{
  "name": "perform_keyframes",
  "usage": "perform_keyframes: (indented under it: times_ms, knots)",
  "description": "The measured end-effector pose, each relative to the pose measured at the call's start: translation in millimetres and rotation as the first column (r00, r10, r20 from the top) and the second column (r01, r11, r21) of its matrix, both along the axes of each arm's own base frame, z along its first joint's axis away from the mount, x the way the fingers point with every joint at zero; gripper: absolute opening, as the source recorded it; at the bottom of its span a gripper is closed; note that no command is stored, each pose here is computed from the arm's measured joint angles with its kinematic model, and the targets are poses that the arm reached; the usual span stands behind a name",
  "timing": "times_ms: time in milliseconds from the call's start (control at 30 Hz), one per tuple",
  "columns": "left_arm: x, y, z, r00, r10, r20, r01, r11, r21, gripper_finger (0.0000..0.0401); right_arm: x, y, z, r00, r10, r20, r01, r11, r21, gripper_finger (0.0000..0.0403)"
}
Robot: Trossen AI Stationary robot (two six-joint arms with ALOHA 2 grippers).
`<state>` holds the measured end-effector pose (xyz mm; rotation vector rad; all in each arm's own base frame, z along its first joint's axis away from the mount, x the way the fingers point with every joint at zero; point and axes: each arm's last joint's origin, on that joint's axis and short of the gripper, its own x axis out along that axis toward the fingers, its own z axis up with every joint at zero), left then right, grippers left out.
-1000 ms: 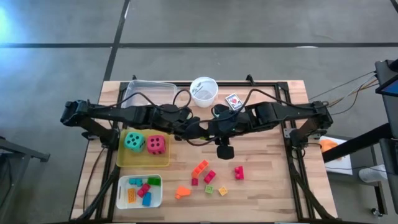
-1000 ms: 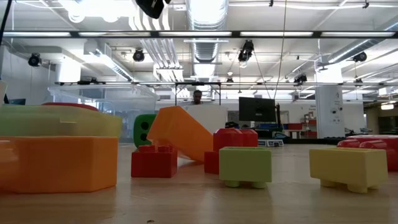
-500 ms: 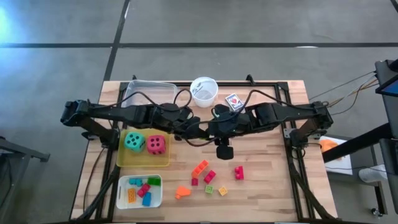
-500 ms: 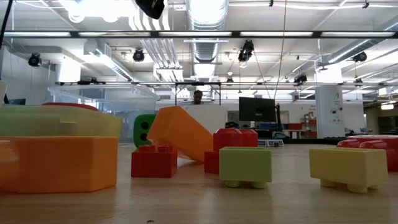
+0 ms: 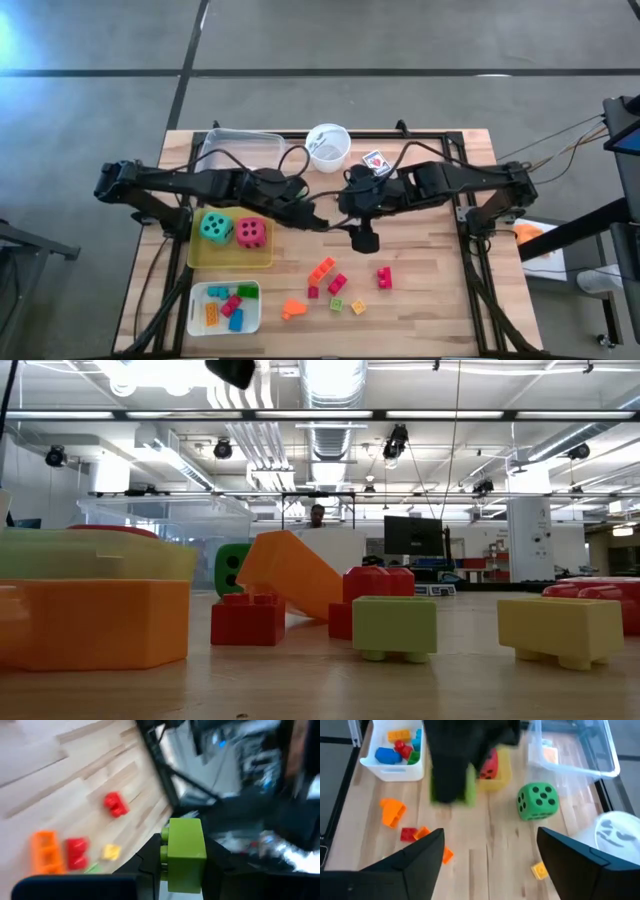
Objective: Pick & Place Toys
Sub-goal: Put the dark green game piece into the white bin
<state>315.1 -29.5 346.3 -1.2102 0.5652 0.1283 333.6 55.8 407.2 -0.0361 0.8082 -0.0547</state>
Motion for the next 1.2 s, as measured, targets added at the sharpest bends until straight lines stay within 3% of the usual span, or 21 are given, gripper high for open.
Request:
perform_keyframes:
  times_ms: [200,367,467,600,833,933,1100,1200]
  knots:
    - [-33,-6,-8,0.966,-0.094,-0.239,0.121,0.988,0.101,0.0076,-6,-1,-1,0.999,0.011,-0.049,-0.012,1.0,-0.018,0.0338]
    - [-72,-27,-18,0.842,-0.185,-0.506,0.274,0.956,0.107,0.0076,-3,-5,-1,0.999,-0.038,-0.032,0.039,0.999,0.019,0.0343]
    - [-90,-47,-23,0.751,-0.274,-0.601,0.426,0.897,0.123,0.0076,-2,-7,-5,0.996,-0.079,-0.041,0.081,0.996,0.048,0.0343]
    - [-109,-79,-29,0.643,-0.4,-0.653,0.62,0.773,0.136,0.0076,-2,-7,-12,0.993,-0.093,-0.068,0.097,0.994,0.058,0.0343]
    - [-141,-125,-59,0.548,-0.464,-0.696,0.752,0.638,0.166,0.0076,0,-6,-25,0.987,-0.119,-0.11,0.127,0.989,0.069,0.0344]
    - [-154,-138,-79,0.542,-0.455,-0.706,0.747,0.646,0.157,0.0076,0,-6,-28,0.984,-0.131,-0.117,0.141,0.987,0.077,0.0344]
    - [-169,-157,-108,0.571,-0.467,-0.676,0.706,0.699,0.114,0.0076,0,-6,-32,0.982,-0.139,-0.129,0.151,0.985,0.082,0.0344]
    - [-174,-164,-118,0.584,-0.485,-0.651,0.703,0.703,0.108,0.0076,0,-6,-35,0.98,-0.141,-0.141,0.154,0.985,0.081,0.0344]
